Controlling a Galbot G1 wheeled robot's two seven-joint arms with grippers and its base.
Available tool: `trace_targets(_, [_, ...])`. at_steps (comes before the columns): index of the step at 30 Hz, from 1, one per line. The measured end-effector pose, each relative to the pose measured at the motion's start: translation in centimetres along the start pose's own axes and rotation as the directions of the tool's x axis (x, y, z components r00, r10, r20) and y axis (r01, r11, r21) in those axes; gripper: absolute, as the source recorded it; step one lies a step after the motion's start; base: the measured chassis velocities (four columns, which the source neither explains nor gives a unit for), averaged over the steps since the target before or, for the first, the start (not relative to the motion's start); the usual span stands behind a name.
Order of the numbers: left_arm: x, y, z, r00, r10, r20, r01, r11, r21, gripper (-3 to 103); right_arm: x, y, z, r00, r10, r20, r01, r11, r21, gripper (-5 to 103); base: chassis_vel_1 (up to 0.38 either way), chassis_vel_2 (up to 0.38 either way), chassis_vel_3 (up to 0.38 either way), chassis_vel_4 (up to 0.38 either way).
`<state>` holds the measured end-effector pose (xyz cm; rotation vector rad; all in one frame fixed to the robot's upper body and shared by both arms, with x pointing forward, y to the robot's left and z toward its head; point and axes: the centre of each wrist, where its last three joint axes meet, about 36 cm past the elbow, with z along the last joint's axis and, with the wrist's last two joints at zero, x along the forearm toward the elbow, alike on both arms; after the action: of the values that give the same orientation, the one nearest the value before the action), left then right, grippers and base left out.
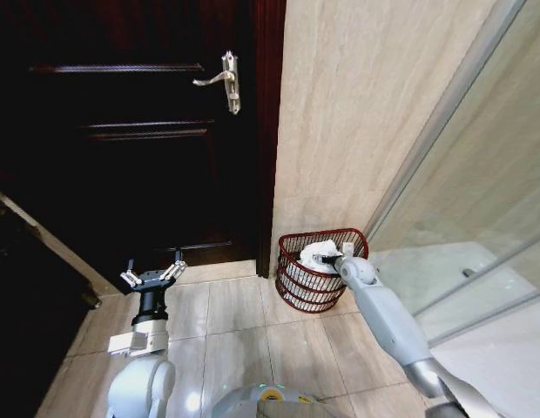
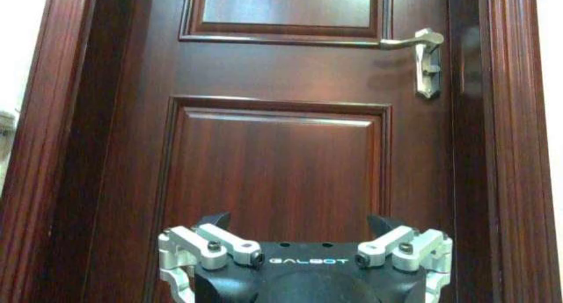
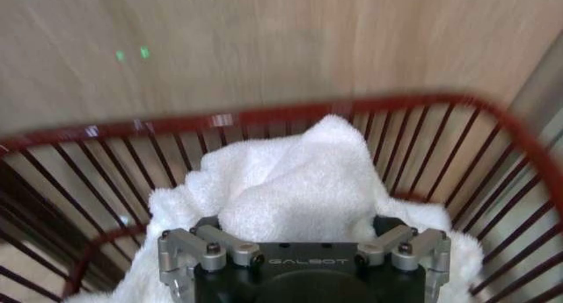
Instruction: Discard the used towel into the hamper.
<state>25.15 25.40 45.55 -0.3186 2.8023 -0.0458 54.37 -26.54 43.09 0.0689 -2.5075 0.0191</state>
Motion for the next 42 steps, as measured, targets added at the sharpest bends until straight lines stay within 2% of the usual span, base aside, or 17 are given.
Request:
trace_targets(3, [-0.1,0.0,0.2,1.0,-0.002,-0.001,0.002,1.0,0.006,100,3.5,0.7,-0.7,0.987,0.013,0.16,-0.017,1.0,0.022,100,0.0,0.0,0.0,0.0])
trace_targets(4, [-0.1,0.0,0.2,1.0,-0.002,-0.001,0.002,1.0,0.006,100,3.5,0.7,-0.7,0.987,0.013,0.16,-0.017,1.0,0.022,100,0.0,0.0,0.0,0.0])
trace_targets(7, [-0.3,0.1,0.4,1.0,-0.005,0.0,0.005,1.0,0.007,100,6.8,1.4,-0.9,0.949,0.006,0.315,-0.017,0.999,0.031,100,0.0,0.0,0.0,0.0])
trace_targets(8, [-0.3,0.1,0.4,1.0,-0.005,0.0,0.005,1.0,0.007,100,6.8,1.4,-0.9,0.949,0.006,0.315,-0.017,0.999,0.031,100,0.0,0.0,0.0,0.0])
trace_targets(11, [-0.5,0.0,0.6,1.0,-0.01,-0.011,0.01,1.0,0.011,100,10.6,2.2,0.0,0.889,-0.012,0.458,-0.017,0.998,0.059,100,0.0,0.0,0.0,0.0])
trace_targets(12, [-0.5,0.0,0.6,1.0,-0.01,-0.011,0.01,1.0,0.011,100,10.6,2.2,0.0,0.889,-0.012,0.458,-0.017,0.998,0.059,100,0.0,0.0,0.0,0.0])
trace_targets(15, [-0.4,-0.1,1.2,0.999,0.004,-0.04,-0.004,1.0,0.013,100,14.1,2.8,2.1,0.84,-0.017,0.542,-0.023,0.998,0.066,100,0.0,0.0,0.0,0.0])
trace_targets(16, [-0.4,-0.1,1.2,0.999,0.004,-0.04,-0.004,1.0,0.013,100,14.1,2.8,2.1,0.84,-0.017,0.542,-0.023,0.998,0.066,100,0.0,0.0,0.0,0.0])
trace_targets(19, [-0.4,0.0,2.1,0.998,0.02,-0.065,-0.019,1.0,0.019,100,17.2,3.5,6.2,0.805,-0.015,0.593,-0.053,0.994,0.098,100,0.0,0.0,0.0,0.0])
trace_targets(24, [-0.5,0.2,3.8,0.997,0.027,-0.073,-0.025,0.999,0.026,100,21.7,5.0,9.1,0.791,0.001,0.612,-0.054,0.996,0.068,100,0.0,0.0,0.0,0.0])
trace_targets(28, [-0.7,0.3,4.3,0.997,0.025,-0.075,-0.023,0.999,0.026,100,22.8,5.3,9.9,0.788,0.011,0.616,-0.059,0.997,0.059,100,0.0,0.0,0.0,0.0])
trace_targets(42, [0.2,1.0,3.5,0.997,0.018,-0.08,-0.016,1.0,0.023,100,22.2,4.8,9.1,0.773,0.063,0.632,-0.09,0.996,0.011,100,0.0,0.0,0.0,0.0])
